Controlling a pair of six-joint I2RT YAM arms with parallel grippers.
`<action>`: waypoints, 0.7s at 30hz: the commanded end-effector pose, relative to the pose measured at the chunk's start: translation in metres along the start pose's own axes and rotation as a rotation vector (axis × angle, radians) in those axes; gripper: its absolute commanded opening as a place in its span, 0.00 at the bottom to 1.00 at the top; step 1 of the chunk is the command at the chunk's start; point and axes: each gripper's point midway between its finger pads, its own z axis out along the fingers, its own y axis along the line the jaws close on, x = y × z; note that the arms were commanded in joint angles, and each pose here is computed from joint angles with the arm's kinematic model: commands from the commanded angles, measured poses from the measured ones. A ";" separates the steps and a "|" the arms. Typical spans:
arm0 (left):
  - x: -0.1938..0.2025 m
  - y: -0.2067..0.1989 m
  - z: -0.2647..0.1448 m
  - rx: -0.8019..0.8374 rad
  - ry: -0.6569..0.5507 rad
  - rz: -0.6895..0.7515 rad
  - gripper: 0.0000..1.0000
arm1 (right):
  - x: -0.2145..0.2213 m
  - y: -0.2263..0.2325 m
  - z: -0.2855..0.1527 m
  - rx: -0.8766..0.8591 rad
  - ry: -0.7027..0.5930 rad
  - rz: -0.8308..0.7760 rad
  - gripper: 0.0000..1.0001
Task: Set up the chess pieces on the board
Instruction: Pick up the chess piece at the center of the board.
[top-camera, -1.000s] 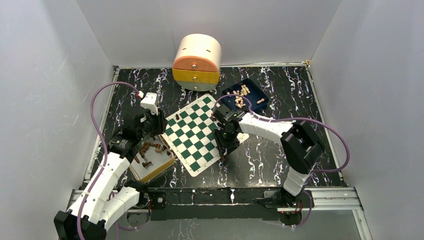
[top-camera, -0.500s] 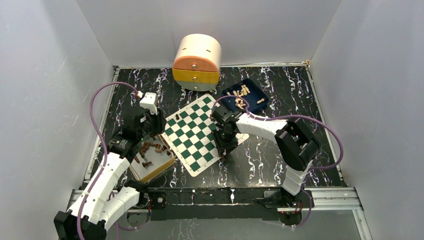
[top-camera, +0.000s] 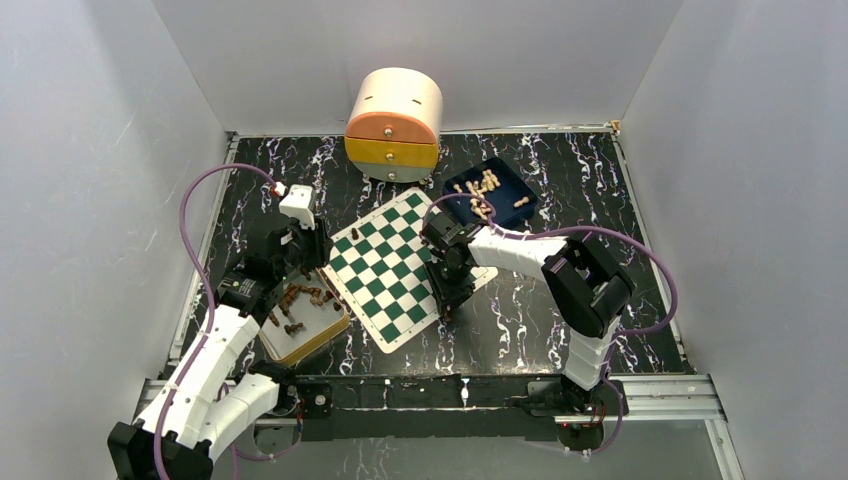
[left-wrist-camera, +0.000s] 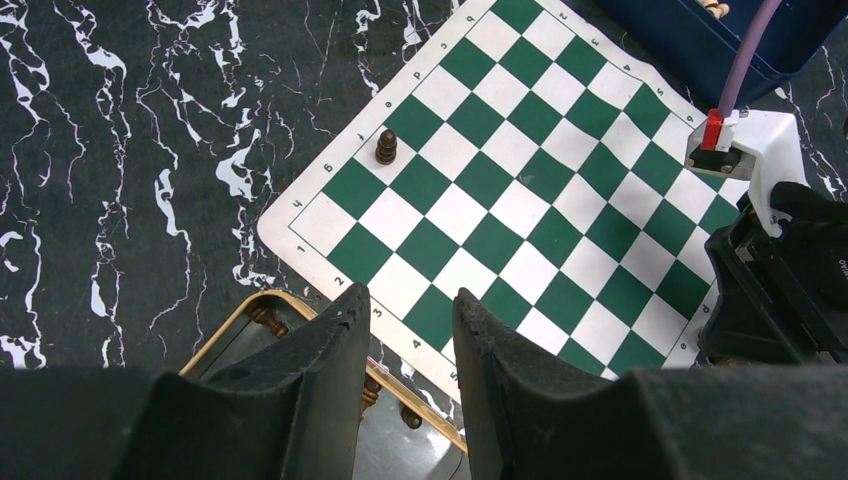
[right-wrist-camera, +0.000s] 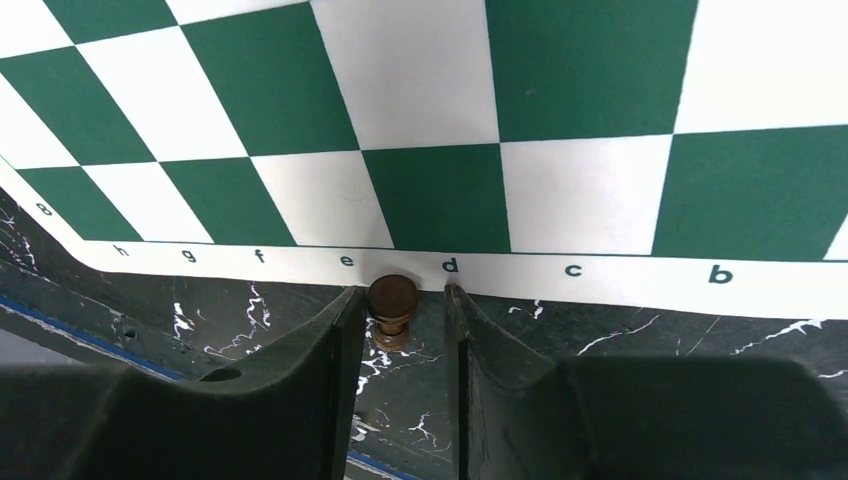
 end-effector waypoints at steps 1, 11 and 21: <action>-0.005 0.002 -0.002 -0.010 -0.029 0.012 0.34 | -0.009 0.004 -0.002 -0.003 -0.019 -0.001 0.41; -0.005 0.004 -0.003 -0.024 -0.030 0.005 0.34 | -0.005 0.005 -0.016 0.009 -0.019 0.020 0.28; -0.029 -0.040 -0.015 0.179 -0.065 -0.204 0.34 | -0.029 0.044 -0.074 -0.196 -0.154 0.142 0.24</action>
